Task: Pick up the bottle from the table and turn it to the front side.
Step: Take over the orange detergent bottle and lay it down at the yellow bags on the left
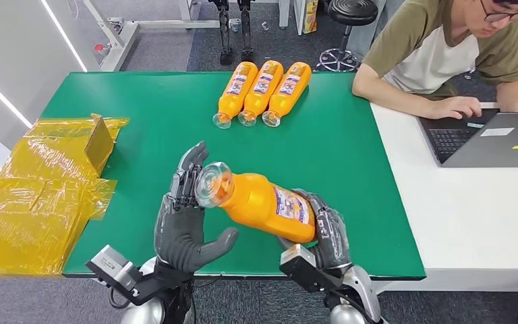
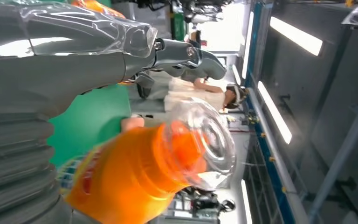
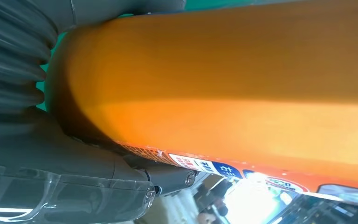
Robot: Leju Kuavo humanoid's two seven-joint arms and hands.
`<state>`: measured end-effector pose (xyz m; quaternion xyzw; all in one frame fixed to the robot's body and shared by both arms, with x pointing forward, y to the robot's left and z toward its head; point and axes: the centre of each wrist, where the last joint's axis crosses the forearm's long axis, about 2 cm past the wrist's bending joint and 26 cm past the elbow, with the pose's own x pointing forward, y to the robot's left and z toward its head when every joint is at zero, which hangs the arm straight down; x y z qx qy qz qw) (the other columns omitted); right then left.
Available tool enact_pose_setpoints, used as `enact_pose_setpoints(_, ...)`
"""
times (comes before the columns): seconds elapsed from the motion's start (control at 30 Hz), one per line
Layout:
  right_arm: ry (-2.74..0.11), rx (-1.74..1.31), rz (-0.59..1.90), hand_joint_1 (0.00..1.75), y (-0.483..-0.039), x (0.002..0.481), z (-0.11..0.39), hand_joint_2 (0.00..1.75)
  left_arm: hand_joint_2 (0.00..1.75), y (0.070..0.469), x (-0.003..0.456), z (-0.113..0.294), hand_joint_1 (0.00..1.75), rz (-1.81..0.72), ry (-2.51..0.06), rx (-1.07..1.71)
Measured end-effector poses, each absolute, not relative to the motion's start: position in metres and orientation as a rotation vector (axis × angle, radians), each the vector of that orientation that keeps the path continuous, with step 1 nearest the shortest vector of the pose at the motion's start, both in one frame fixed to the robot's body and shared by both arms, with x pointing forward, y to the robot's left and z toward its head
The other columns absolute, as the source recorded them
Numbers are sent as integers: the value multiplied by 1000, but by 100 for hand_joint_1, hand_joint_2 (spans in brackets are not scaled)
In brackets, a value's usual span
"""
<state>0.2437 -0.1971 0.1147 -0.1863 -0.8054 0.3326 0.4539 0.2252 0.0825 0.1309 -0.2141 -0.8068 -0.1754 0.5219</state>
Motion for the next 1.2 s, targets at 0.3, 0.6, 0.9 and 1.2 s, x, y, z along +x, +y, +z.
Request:
enact_pose_setpoints(0.3,-1988,-376,944,167,-187,233,116,175,175,81,232,130,0,-415,-1935,-551)
enact_pose_setpoints(0.6,-1965,-356,992,148,-191,239,118,175,175,81,233,129,175,-400,-1941,-561)
enact_pose_setpoints(0.9,-1958,-360,993,24,-190,246,122,175,175,80,233,129,175,-355,-1945,-559)
enact_pose_setpoints(1.2,-2020,-336,880,0,-181,241,119,175,175,84,235,129,175,-322,-1953,-518)
